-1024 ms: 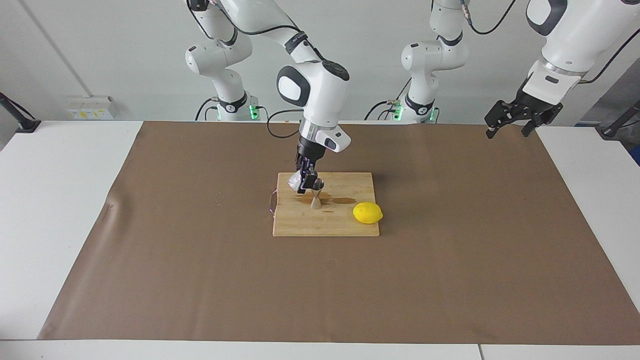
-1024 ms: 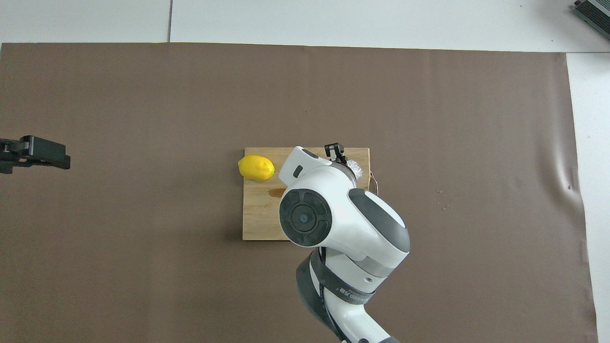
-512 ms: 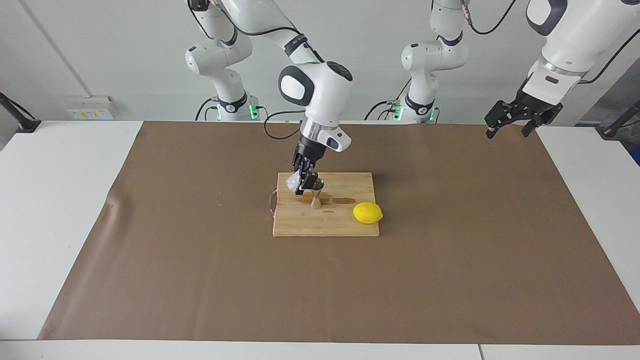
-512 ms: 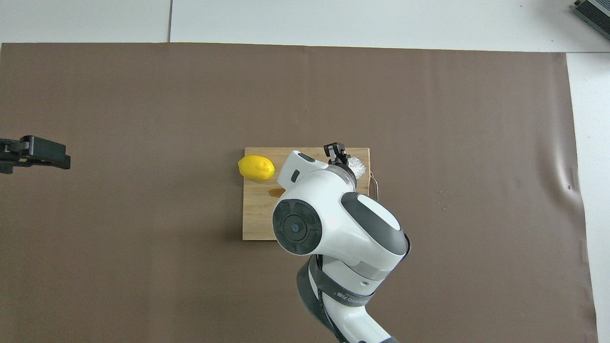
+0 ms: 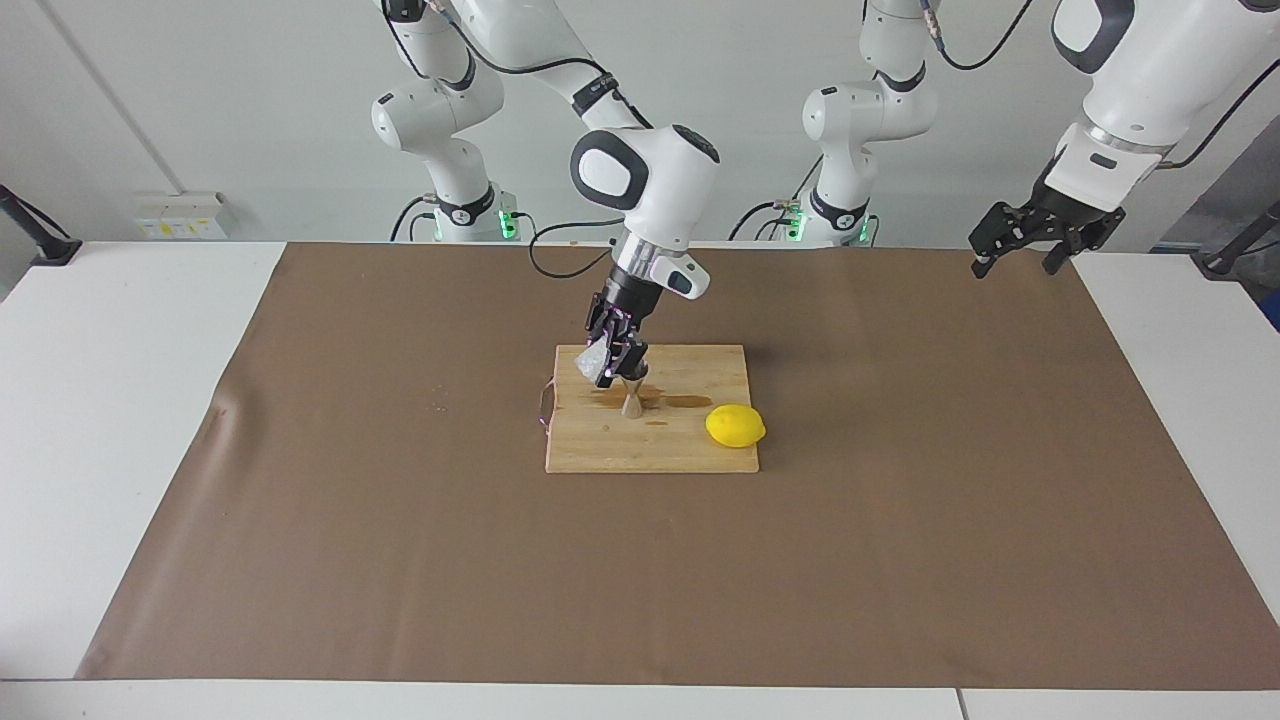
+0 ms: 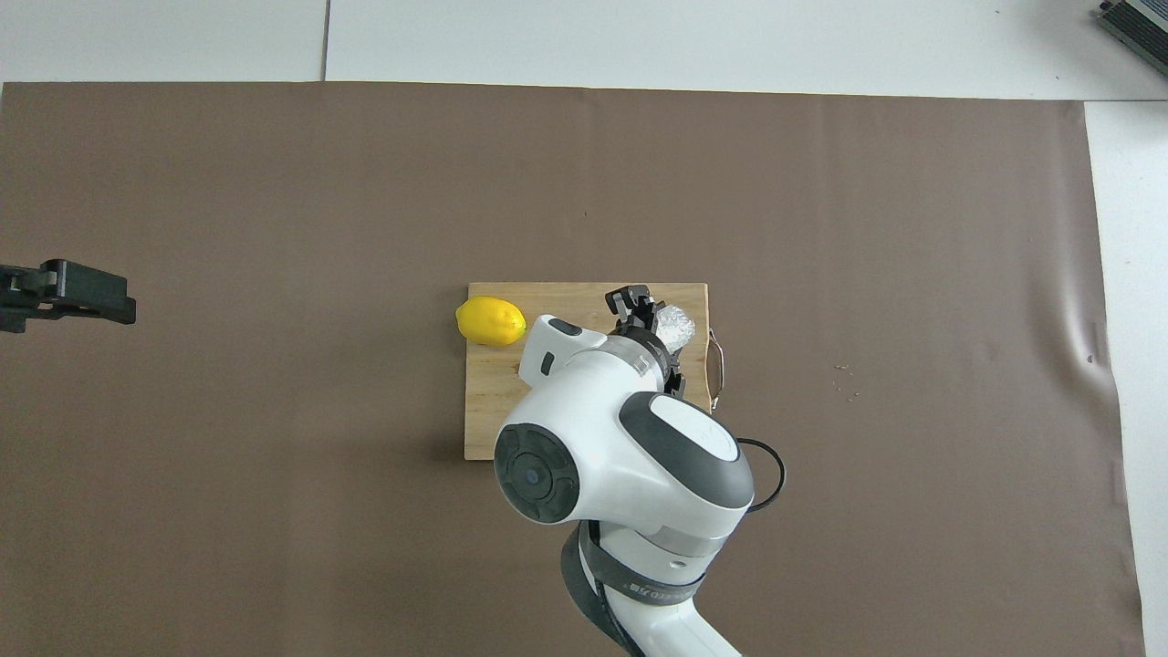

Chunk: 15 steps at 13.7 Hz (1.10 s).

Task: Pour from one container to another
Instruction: 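Tilt the white cup with the right gripper to pour into the metal cup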

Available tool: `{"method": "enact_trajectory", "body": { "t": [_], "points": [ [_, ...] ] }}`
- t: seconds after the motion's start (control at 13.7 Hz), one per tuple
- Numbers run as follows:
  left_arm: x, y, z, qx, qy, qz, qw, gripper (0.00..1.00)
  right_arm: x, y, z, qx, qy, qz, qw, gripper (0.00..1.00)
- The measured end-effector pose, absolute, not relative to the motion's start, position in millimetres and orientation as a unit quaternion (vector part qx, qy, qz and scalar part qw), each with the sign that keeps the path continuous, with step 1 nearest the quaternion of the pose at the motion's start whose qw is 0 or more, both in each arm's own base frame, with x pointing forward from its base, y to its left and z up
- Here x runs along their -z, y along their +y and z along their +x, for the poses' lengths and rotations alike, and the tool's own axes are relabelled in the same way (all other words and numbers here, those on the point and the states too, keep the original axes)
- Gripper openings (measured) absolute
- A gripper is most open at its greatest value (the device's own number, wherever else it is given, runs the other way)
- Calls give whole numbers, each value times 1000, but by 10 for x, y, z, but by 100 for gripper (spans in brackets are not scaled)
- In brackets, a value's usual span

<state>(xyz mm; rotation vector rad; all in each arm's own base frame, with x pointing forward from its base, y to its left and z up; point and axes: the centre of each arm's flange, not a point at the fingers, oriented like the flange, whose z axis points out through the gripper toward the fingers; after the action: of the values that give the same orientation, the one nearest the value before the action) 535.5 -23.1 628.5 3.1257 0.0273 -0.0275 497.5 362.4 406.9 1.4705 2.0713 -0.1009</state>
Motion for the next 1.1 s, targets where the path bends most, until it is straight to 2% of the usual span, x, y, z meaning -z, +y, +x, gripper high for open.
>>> {"method": "enact_trajectory", "body": {
  "t": [0.66, 1.1],
  "points": [
    [-6284, -250, 5371, 6, 9, 1000, 14, 100, -4016, 3707, 4862, 56, 789, 504, 346, 51],
    [-6280, -234, 5403, -1, 10, 1000, 14, 100, -4037, 3747, 4803, 56, 788, 503, 350, 51]
  ]
}}
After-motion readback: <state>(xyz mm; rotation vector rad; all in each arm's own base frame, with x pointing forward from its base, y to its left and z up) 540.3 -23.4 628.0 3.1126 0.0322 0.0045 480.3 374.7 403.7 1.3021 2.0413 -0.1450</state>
